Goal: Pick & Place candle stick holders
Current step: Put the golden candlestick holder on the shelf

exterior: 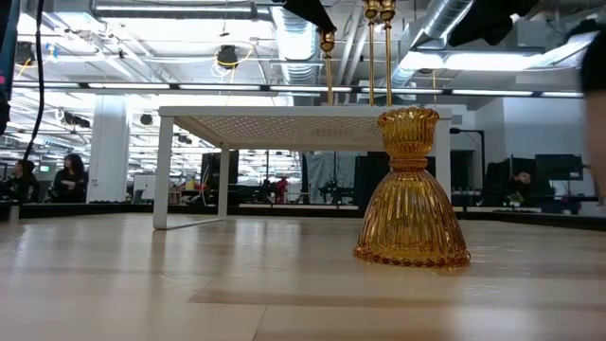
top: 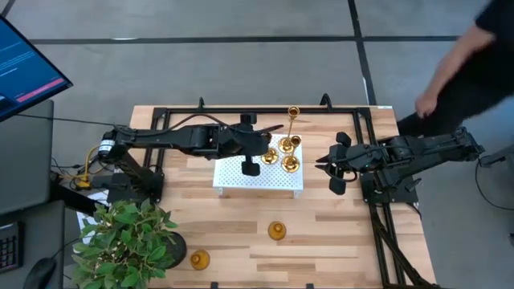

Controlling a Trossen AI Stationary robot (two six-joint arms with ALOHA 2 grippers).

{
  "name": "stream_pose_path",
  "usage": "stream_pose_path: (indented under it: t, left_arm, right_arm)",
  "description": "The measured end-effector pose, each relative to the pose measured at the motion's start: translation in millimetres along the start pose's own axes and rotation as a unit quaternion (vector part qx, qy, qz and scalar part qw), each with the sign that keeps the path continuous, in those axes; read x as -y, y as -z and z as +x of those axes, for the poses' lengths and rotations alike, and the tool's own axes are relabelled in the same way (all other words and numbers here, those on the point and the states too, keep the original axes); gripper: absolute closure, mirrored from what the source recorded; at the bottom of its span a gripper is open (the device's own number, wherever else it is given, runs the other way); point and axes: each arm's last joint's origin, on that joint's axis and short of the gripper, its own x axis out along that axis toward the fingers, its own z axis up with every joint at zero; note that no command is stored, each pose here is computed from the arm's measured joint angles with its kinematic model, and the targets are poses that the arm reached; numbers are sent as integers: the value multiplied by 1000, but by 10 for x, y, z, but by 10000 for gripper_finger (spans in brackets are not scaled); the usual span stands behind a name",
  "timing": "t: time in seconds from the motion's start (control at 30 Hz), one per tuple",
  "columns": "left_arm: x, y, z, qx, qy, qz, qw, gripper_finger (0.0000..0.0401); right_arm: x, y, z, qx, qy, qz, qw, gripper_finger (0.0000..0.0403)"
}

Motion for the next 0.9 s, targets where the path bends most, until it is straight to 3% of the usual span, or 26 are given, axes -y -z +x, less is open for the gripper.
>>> stream_pose_path:
  t: [0.27, 0.67, 0.9]
  left_arm:
    - [-5, -25, 8, 15, -2, -19, 1000, 388]
    - [-19, -38, 9, 16, -21, -25, 999, 333]
    - [-20, -39, 9, 16, -22, -25, 999, 324]
  right_arm:
    - [0, 1, 0, 0, 0, 0, 1000, 337]
    - [2, 7, 0, -3, 1, -1, 1000, 337]
    - [2, 7, -1, -3, 1, -1, 1000, 337]
